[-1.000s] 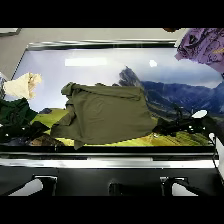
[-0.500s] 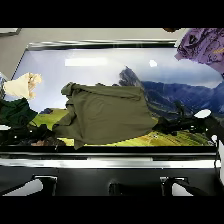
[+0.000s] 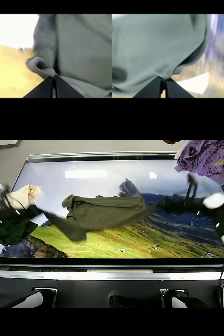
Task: Fold the clothes and pants, and hang the long-sleeved shirts on hangers.
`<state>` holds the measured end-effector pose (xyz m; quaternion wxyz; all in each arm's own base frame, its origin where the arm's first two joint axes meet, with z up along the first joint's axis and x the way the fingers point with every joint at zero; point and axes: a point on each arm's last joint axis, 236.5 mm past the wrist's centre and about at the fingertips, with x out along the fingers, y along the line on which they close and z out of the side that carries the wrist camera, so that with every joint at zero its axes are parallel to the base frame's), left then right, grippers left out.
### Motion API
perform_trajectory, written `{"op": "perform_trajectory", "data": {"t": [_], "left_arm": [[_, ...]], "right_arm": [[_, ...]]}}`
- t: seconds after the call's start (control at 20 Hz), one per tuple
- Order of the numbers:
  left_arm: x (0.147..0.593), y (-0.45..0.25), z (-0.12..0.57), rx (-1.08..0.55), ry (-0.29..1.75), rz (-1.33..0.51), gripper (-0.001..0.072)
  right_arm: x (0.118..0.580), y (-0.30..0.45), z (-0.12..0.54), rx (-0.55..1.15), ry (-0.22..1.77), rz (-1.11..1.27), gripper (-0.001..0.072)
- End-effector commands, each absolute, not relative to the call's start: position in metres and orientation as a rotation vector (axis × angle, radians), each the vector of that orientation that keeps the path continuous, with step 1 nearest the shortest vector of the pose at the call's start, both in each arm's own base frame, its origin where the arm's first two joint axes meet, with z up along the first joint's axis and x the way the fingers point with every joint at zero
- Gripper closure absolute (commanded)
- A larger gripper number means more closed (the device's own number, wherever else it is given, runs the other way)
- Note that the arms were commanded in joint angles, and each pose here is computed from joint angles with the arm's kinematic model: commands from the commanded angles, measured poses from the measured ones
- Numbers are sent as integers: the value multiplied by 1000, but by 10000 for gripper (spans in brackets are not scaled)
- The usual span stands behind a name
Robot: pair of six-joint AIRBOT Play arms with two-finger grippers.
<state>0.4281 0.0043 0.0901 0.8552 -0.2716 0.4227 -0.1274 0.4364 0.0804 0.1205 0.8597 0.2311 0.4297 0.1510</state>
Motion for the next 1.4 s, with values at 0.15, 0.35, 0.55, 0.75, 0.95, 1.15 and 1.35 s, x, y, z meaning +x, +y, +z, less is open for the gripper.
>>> {"op": "perform_trajectory", "data": {"t": [0.15, 0.35, 0.55, 0.75, 0.95, 1.15, 1.35], "left_arm": [[423, 42, 393, -213, 305, -79, 697], [333, 39, 484, -93, 117, 27, 697], [251, 32, 507, -68, 60, 115, 697], [220, 24, 506, -85, 60, 126, 697], [263, 29, 435, -128, 306, 90, 697], [346, 38, 298, -179, 664, -13, 697], [425, 52, 140, -237, 933, -43, 697]], "right_arm": [[426, 40, 407, 185, 316, 177, 683], [321, 37, 507, 121, 85, 166, 683], [238, 40, 529, 97, 18, 171, 683], [224, 35, 528, 134, 26, 148, 682], [299, 36, 443, 202, 351, 132, 683], [393, 33, 302, 232, 765, 97, 682], [474, 31, 166, 243, 1050, 77, 682]]}}
